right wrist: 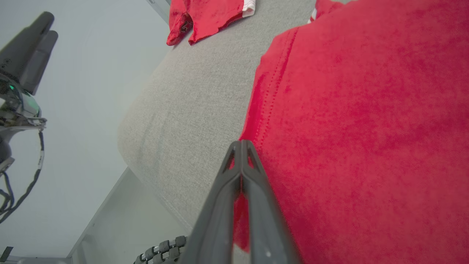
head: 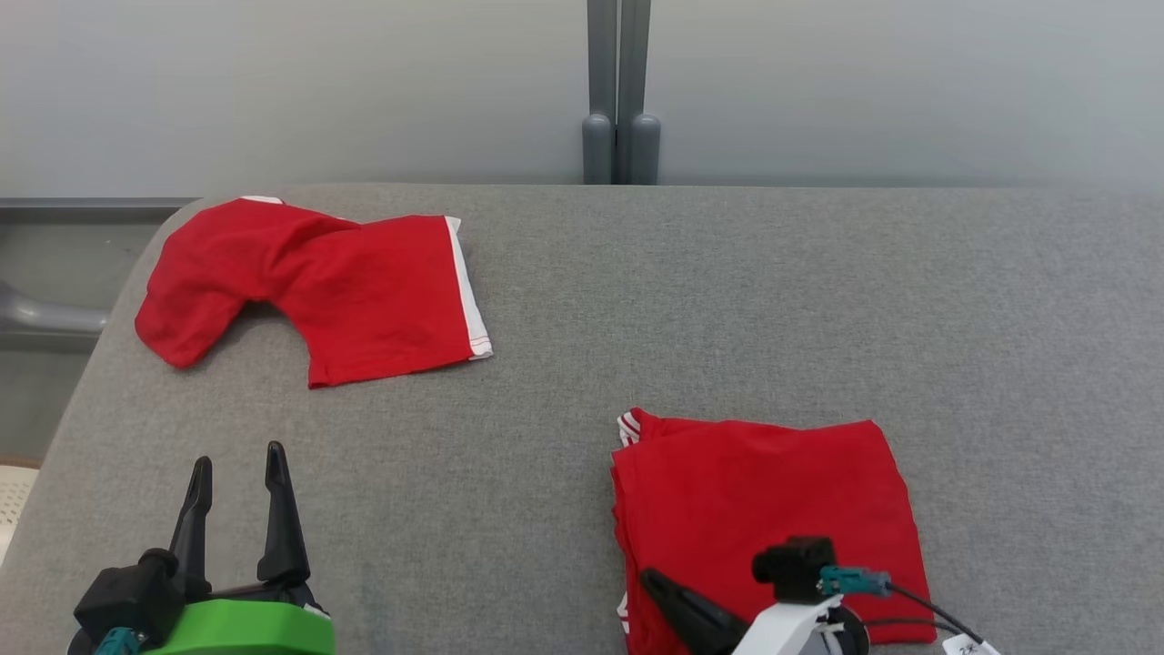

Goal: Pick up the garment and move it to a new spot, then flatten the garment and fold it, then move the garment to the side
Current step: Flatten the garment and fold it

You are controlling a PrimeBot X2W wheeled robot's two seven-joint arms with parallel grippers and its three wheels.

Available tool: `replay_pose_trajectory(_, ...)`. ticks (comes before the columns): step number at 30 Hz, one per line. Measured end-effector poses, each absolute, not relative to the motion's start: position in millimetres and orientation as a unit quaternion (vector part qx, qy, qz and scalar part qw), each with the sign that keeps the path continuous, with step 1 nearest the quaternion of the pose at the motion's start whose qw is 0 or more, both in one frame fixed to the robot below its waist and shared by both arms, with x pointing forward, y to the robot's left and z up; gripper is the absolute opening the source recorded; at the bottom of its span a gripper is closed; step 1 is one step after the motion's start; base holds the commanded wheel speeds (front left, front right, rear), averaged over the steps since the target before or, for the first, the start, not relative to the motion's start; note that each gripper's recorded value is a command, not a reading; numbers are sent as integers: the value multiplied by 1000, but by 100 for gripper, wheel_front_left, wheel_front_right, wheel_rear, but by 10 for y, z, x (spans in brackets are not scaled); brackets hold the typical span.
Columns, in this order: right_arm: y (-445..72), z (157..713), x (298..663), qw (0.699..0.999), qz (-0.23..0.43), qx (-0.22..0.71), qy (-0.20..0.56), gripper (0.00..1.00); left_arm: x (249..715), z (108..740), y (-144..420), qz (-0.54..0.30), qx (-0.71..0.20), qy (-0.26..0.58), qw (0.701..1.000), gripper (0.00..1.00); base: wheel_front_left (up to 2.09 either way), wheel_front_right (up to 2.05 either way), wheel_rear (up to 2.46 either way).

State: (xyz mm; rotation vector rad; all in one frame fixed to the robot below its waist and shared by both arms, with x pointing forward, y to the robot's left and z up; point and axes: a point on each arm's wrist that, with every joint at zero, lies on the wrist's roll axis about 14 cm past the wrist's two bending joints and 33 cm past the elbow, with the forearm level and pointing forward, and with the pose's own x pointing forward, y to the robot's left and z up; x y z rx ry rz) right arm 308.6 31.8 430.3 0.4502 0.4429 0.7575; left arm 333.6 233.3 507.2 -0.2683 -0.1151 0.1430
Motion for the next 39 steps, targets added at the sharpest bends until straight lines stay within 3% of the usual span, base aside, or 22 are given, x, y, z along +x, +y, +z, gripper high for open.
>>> replay_pose_trajectory(6, 42, 4787, 3436, 902, 352, 222, 115, 0, 3390, 5113, 2277, 61, -133, -62, 987, 100, 0, 0, 0)
replay_pose_trajectory(10, -450, 5150, 3780, 931, 308, 193, 39, 0, 3433, 5157, 2235, 54, -132, -68, 987, 100, 0, 0, 0)
replay_pose_trajectory(11, -589, 5270, 3866, 938, 293, 185, 16, 16, 3446, 5174, 2223, 51, -131, -71, 988, 100, 0, 0, 0)
replay_pose_trajectory(13, -821, 5503, 3981, 948, 268, 172, -28, 66, 3471, 5196, 2202, 47, -130, -73, 988, 100, 0, 0, 0)
replay_pose_trajectory(14, -938, 5606, 4025, 952, 254, 165, -49, 100, 3485, 5202, 2186, 44, -130, -74, 988, 100, 0, 0, 0)
replay_pose_trajectory(23, -1776, 6060, 4038, 974, 123, 107, -161, 100, 3564, 5236, 2100, 30, -128, -77, 988, 100, 0, 0, 0)
replay_pose_trajectory(32, -1980, 5473, 3849, 989, 58, 100, -94, 100, 3578, 5215, 2021, 18, -123, -72, 990, 100, 0, 0, 0)
replay_pose_trajectory(39, -1952, 5215, 3837, 993, 60, 84, -54, 100, 3587, 5175, 1998, 15, -121, -66, 990, 100, 0, 0, 0)
